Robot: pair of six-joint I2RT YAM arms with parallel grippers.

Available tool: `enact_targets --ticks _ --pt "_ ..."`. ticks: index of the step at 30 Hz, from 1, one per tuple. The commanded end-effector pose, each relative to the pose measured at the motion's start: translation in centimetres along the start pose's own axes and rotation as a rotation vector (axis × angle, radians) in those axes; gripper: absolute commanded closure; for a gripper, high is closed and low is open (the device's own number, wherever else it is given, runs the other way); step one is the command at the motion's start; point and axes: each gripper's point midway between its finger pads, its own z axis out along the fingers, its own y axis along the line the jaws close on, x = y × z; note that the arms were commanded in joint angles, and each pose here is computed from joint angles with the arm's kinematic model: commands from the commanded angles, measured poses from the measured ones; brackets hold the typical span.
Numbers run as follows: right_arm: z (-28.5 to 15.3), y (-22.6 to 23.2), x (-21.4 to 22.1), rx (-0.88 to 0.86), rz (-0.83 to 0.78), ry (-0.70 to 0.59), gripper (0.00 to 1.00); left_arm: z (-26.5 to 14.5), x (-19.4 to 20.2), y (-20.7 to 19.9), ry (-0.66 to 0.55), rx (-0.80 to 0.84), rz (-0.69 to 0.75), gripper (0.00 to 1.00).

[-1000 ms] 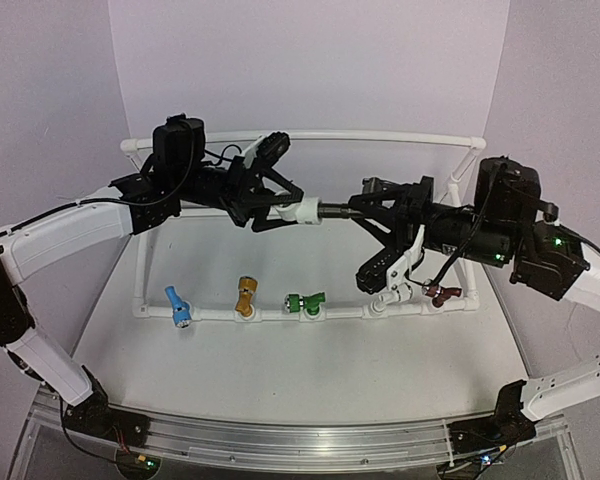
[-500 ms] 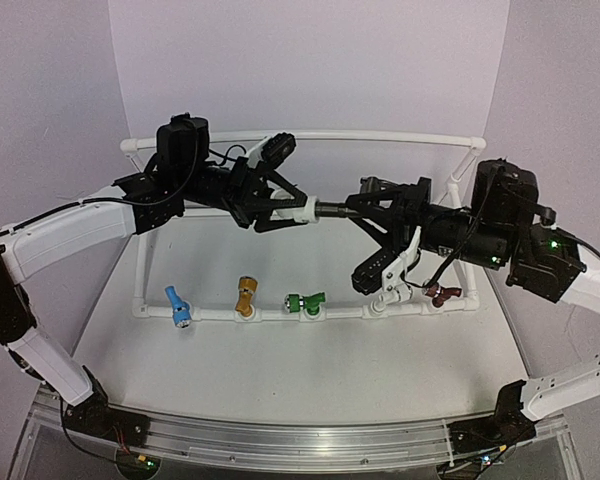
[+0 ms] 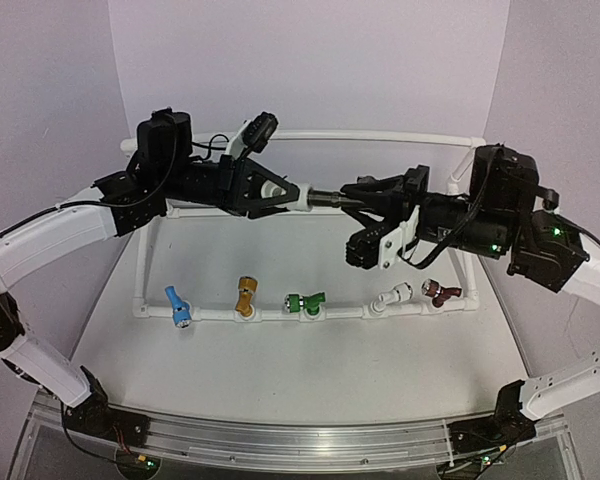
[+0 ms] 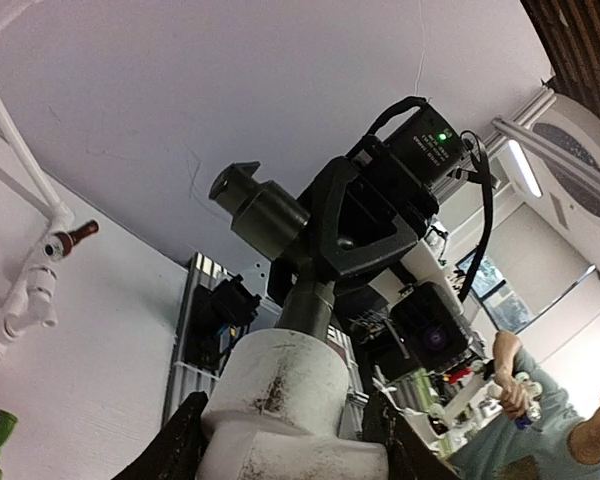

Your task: Install the water faucets

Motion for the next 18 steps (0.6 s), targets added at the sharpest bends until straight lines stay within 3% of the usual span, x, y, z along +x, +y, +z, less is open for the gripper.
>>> enact_targets --ticks 1,10,18 --pt "-0.9 -4.5 -0.7 0.057 0.345 -0.044 1.00 -1.4 -1.9 -3.8 -0.098 -0.017 0.316 0.81" --pt "-0.4 -6.3 -2.5 -0.023 0.819 -0.133 1.00 -1.6 -1.7 -5.1 -0.150 -0.127 0.647 0.83" --pt "-0.2 -6.5 -4.2 -0.128 1.136 -0.205 1.00 -2.8 -0.8 -4.0 -0.152 -0.308 0.972 0.77"
